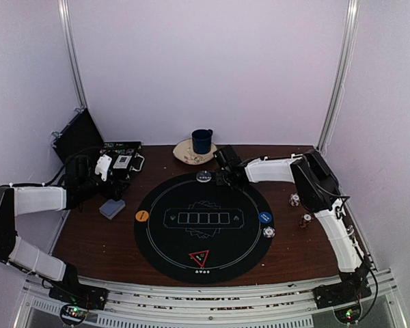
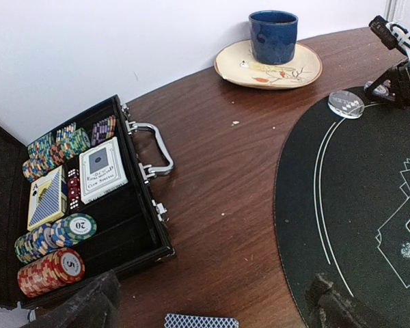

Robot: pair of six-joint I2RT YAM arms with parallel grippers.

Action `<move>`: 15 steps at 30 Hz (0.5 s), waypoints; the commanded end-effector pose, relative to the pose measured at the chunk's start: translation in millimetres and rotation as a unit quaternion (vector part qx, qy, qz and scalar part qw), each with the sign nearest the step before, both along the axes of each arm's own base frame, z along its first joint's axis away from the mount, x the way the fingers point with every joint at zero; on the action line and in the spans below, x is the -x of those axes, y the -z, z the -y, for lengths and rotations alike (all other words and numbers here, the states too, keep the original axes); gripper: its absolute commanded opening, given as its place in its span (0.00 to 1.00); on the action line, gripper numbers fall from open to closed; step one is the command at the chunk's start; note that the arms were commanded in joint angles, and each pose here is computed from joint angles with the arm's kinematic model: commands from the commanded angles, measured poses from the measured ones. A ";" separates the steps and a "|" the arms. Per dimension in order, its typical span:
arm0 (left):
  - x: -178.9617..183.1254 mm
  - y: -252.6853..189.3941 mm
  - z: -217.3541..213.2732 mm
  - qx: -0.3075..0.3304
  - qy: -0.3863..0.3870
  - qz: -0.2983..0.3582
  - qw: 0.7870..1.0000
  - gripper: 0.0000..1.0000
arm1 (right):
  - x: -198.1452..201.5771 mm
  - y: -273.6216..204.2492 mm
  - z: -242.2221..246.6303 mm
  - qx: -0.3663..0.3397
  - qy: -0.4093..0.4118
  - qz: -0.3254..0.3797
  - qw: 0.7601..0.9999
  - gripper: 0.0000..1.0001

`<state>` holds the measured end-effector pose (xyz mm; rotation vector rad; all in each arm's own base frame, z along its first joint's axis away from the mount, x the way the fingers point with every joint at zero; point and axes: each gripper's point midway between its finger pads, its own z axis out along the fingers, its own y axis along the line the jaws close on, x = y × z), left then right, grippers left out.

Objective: Distribute texas hold em gaming equipment
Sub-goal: Place the poker chips pile in the dealer area.

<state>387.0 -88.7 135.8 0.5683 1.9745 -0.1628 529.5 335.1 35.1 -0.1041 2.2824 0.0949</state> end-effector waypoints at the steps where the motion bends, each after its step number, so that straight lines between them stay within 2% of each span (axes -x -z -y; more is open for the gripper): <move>1: -12.5 -19.0 -3.1 0.002 -0.007 0.034 0.999 0.98 | -2.0 4.8 -19.9 -0.007 -0.026 -0.006 1.000 0.23; 15: -12.7 -19.2 -2.5 0.002 -0.006 0.034 0.999 0.98 | 0.5 10.9 -33.2 0.004 -0.046 -0.013 0.999 0.24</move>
